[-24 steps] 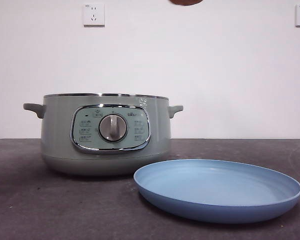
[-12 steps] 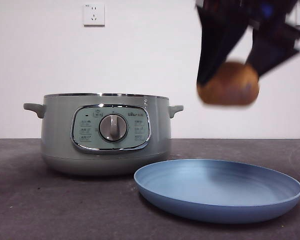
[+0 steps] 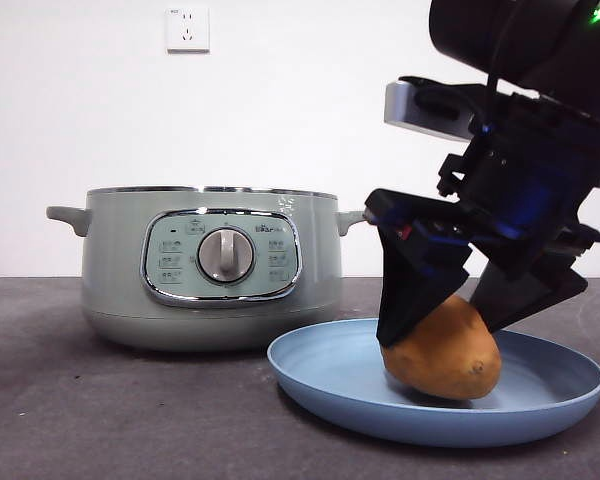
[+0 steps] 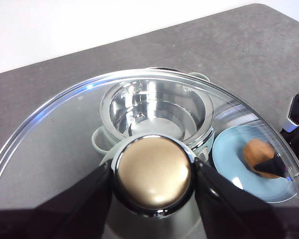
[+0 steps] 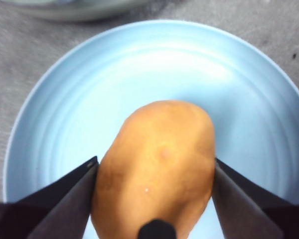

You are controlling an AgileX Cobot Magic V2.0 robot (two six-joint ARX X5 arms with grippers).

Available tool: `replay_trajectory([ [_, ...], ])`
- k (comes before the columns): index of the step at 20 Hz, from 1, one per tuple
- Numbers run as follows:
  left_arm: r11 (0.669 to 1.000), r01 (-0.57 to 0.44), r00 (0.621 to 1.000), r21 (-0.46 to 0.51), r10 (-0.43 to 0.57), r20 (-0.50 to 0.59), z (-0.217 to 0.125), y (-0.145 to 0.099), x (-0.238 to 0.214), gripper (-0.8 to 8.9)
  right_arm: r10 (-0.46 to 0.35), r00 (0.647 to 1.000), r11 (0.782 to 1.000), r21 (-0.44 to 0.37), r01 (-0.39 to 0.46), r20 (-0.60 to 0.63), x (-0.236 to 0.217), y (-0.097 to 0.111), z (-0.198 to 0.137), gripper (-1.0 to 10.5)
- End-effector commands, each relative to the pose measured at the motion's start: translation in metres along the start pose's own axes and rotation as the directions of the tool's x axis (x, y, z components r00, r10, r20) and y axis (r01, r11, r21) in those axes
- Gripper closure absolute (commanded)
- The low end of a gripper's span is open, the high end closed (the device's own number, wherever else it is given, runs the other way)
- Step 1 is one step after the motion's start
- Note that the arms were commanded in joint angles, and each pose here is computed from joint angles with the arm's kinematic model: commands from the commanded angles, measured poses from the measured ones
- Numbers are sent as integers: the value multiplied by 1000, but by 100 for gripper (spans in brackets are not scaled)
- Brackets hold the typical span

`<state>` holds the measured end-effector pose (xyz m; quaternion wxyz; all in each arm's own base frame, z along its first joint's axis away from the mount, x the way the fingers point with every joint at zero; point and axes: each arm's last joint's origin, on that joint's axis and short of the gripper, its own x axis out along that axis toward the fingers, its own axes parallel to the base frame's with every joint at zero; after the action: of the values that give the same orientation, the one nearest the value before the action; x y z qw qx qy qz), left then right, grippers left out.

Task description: Take the potato out from the steamer,put the potato on the plate,close the lid

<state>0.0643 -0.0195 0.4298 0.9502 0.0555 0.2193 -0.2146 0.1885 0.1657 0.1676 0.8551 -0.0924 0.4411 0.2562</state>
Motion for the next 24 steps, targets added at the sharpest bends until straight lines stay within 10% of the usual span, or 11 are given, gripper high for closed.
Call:
replay_trajectory([
  [1, 1000, -5, 998, 7, 4, 69, 6, 0, -5, 822, -2, 1000, 1000, 8, 2, -14, 4, 0, -3, 959],
  [3, 1000, -2, 998, 6, 2, 59, 9, 1, 0, 822, -5, 1000, 1000, 9, 5, -19, 4, 0, -3, 884],
  [7, 998, 67, 996, 9, -68, 52, 20, 5, 22, 822, -8, 1000, 1000, 12, 8, -26, 4, -1, -4, 339],
  [24, 962, 259, 966, 88, -257, -37, 54, 10, 219, 822, 31, 960, 998, 36, -43, 277, -117, -1, 30, 348],
])
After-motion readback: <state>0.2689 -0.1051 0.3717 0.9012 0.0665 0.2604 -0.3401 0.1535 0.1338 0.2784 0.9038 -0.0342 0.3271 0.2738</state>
